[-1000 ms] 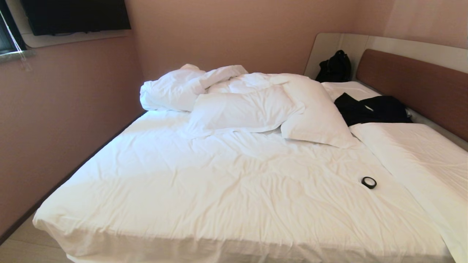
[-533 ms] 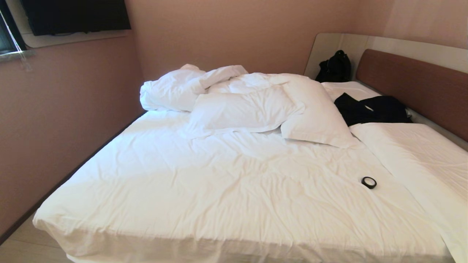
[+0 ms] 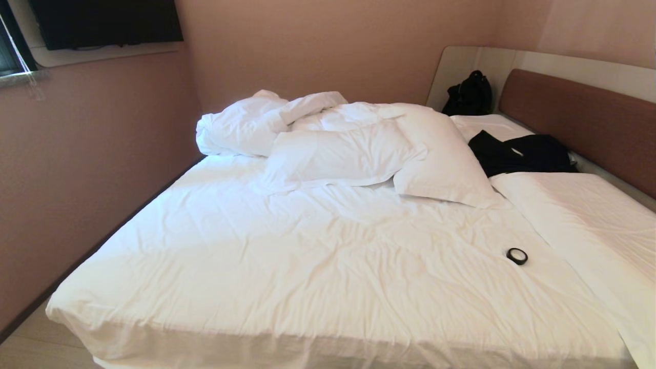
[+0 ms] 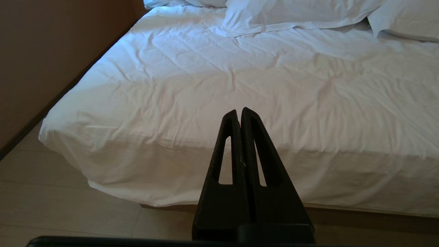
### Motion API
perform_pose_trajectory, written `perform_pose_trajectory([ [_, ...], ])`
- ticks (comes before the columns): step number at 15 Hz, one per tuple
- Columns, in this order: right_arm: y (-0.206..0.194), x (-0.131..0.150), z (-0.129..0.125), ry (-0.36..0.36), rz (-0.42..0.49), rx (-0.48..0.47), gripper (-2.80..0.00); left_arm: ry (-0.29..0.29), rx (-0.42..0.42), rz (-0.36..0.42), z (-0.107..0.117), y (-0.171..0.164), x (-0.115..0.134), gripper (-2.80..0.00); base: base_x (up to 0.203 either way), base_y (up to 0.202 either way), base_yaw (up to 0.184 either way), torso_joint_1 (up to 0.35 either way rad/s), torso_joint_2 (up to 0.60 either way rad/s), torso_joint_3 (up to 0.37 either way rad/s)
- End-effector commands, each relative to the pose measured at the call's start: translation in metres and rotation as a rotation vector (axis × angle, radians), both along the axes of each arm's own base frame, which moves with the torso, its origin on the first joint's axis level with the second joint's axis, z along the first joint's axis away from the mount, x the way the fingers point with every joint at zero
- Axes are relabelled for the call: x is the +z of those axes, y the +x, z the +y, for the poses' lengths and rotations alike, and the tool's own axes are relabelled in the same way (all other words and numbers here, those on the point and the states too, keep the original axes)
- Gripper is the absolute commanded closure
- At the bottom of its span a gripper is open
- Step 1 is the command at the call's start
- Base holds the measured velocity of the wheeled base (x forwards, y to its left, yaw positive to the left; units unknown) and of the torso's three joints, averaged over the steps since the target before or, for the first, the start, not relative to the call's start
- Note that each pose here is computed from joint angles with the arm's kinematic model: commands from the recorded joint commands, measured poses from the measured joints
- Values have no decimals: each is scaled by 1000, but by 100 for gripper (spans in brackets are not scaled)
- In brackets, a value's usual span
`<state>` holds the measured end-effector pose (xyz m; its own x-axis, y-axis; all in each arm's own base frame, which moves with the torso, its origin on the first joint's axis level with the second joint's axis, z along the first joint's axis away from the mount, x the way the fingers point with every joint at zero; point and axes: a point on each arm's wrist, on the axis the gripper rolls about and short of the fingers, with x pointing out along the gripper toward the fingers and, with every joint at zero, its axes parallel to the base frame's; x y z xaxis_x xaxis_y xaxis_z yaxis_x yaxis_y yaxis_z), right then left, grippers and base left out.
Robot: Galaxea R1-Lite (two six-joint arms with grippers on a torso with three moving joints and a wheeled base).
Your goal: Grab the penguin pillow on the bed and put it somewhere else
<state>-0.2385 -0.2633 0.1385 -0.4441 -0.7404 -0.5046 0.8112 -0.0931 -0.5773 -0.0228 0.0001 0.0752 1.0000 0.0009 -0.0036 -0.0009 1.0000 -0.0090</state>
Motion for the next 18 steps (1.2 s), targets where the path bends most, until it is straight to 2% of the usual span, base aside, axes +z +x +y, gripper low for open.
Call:
perform_pose_trajectory([
  [1,-14,-8,-7,7,0,-10,0,0,1,1,0,0,0,0,0,0,0,0,0,0],
  [3,-19,-12,-11,11,0,-9,0,0,1,1,0,0,0,0,0,0,0,0,0,0],
  [6,-24,-30,-16,54,-16,3,0,0,1,1,0,0,0,0,0,0,0,0,0,0],
  [10,-32,-68,-27,127,-42,53,0,0,1,1,0,0,0,0,0,0,0,0,0,0],
  [14,-41,-103,-37,105,0,69,0,0,1,1,0,0,0,0,0,0,0,0,0,0],
  [18,-39,-135,-39,160,-28,96,0,0,1,1,0,0,0,0,0,0,0,0,0,0],
])
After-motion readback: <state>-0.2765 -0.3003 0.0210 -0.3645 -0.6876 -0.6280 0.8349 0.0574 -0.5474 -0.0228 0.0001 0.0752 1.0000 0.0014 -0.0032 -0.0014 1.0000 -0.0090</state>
